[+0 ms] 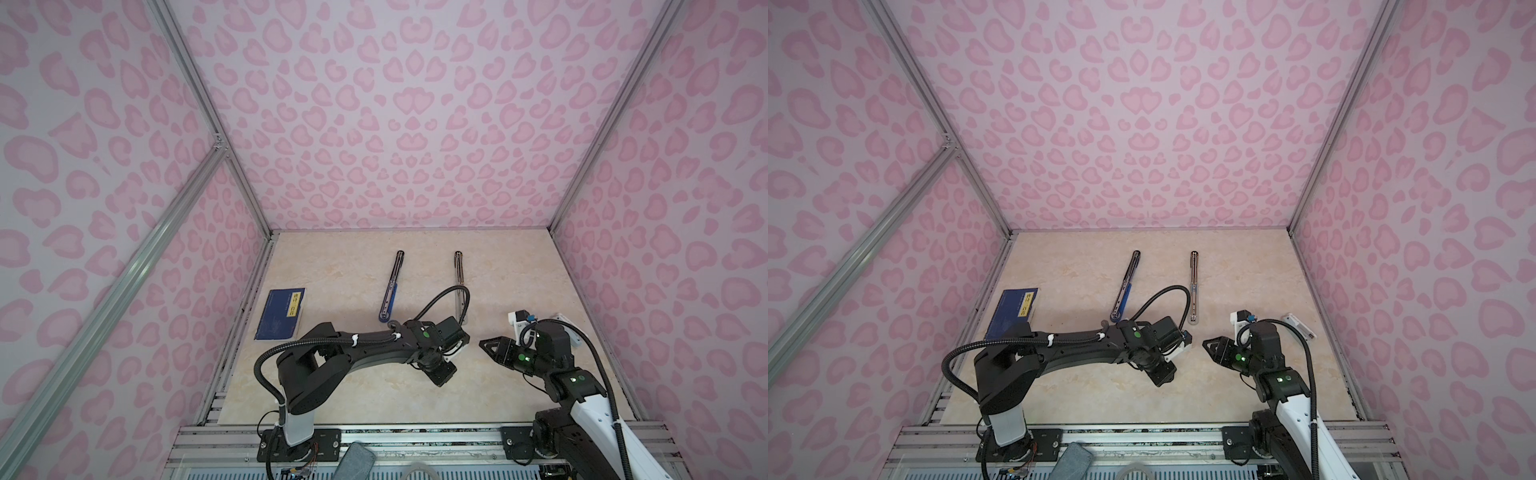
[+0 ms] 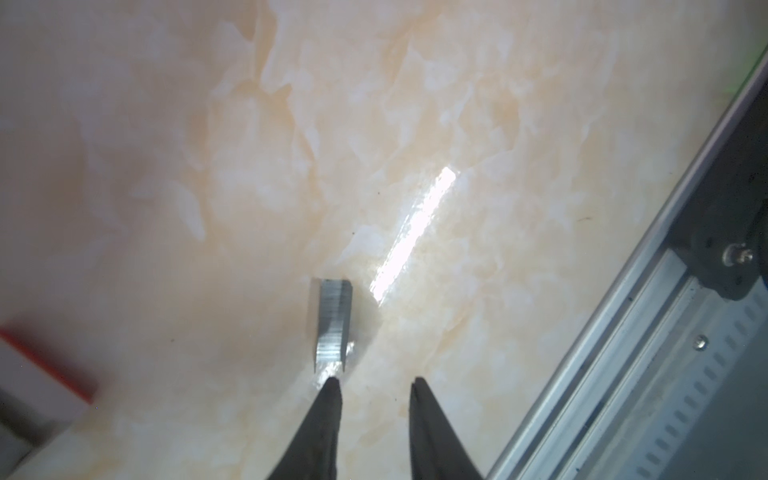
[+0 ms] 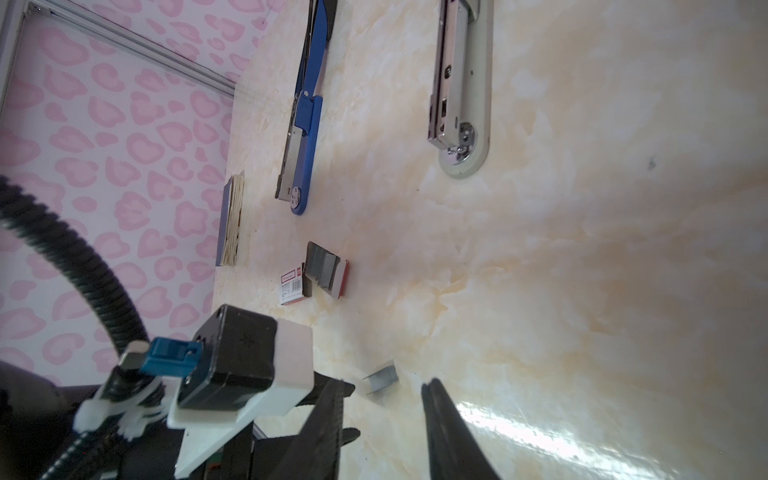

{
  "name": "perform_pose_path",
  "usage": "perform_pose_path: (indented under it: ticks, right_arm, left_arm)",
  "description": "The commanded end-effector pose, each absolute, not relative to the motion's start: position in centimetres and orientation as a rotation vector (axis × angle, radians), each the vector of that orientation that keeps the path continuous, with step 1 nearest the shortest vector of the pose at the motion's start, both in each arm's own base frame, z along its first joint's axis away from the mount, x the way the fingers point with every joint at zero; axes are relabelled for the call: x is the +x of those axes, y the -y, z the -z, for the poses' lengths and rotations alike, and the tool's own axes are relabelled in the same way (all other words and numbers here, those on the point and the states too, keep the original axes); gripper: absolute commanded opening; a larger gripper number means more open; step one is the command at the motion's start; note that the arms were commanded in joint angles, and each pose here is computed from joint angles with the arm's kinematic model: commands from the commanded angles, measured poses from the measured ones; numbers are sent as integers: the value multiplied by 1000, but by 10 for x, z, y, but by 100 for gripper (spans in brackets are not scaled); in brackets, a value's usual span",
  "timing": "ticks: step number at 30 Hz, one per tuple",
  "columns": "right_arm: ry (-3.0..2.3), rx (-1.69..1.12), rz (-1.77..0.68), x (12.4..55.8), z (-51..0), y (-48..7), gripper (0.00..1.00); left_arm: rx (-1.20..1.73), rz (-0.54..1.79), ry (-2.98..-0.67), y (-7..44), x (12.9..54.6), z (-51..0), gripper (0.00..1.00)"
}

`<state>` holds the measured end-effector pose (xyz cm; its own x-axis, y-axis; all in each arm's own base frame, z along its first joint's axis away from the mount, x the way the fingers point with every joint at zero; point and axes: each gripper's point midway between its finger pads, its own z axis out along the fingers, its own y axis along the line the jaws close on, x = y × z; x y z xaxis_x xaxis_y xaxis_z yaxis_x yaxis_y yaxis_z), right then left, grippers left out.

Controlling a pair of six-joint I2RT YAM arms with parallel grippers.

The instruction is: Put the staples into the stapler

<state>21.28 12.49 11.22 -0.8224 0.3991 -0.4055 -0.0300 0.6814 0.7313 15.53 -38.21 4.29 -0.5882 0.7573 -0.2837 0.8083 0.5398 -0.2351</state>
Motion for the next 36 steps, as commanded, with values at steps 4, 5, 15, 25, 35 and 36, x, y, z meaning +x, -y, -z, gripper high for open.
perform_pose_path:
  ticks: [4,5,15,25,35,36]
  right_arm:
    - [-2324,276,-1053,214,-114,-126,35]
    - [-2324,277,-1054,214,-114,-126,35]
    - [-2316,282,-1067,216,-116,-126,34]
    - [-2283,288,-1090,216,-121,-126,34]
    - [-2263,302,-1101,218,-123,-125,34]
    - [-2261,304,-1107,218,-122,-125,34]
  left_arm:
    - [1365,483,-2637,383,157,-39,30]
    - [1371,488,-2640,383,156,-38,29]
    - [1393,467,-2649,385,154,-29,30]
    - [1412,378,-2655,382,156,-18,26]
    - [1422,355,-2664,377,154,-13,3]
    - [1419,358,-2660,376,154,-16,3]
